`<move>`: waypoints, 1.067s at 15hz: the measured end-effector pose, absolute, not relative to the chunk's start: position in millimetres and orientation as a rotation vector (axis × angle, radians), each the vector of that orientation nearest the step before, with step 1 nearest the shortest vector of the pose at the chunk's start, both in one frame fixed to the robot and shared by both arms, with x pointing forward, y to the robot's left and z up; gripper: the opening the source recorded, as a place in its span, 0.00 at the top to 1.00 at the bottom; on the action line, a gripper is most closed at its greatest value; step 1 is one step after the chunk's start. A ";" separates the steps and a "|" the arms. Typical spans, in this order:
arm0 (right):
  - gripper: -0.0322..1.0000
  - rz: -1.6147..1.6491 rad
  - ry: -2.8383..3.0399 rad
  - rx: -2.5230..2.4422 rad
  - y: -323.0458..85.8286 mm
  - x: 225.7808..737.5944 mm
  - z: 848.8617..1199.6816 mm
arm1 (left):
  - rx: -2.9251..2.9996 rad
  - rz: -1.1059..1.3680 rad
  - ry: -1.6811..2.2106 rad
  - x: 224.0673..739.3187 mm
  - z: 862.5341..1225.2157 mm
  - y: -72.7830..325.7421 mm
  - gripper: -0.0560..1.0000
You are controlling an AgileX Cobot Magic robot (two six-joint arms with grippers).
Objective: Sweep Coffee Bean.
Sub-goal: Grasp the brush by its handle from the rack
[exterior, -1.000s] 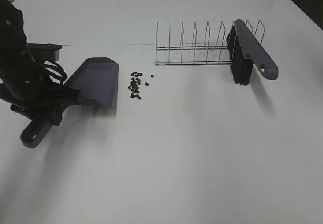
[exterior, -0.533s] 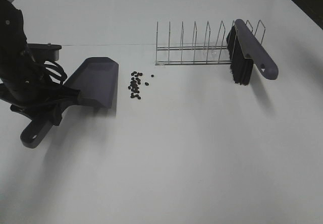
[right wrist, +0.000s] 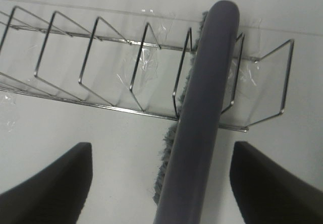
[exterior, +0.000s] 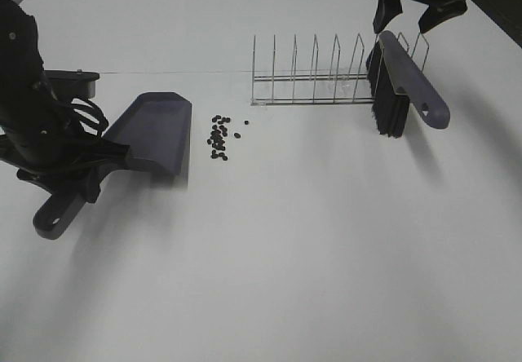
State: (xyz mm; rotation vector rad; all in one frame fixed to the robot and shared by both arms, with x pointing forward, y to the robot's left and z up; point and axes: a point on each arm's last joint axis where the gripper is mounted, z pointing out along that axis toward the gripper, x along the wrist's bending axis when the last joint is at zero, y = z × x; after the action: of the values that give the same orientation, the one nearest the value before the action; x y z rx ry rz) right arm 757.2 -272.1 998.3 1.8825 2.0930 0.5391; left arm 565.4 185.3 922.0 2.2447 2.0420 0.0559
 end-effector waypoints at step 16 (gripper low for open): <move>0.70 0.399 2.090 1.912 -278.7 774.7 920.9 | 2.241 0.058 2.042 565.7 922.1 185.2 0.64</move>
State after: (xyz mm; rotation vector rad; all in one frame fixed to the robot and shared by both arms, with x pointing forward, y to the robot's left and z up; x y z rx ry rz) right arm 774.7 -278.7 920.9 1.9117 2.0899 0.3988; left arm 565.7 185.2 922.1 2.2407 2.0424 0.0579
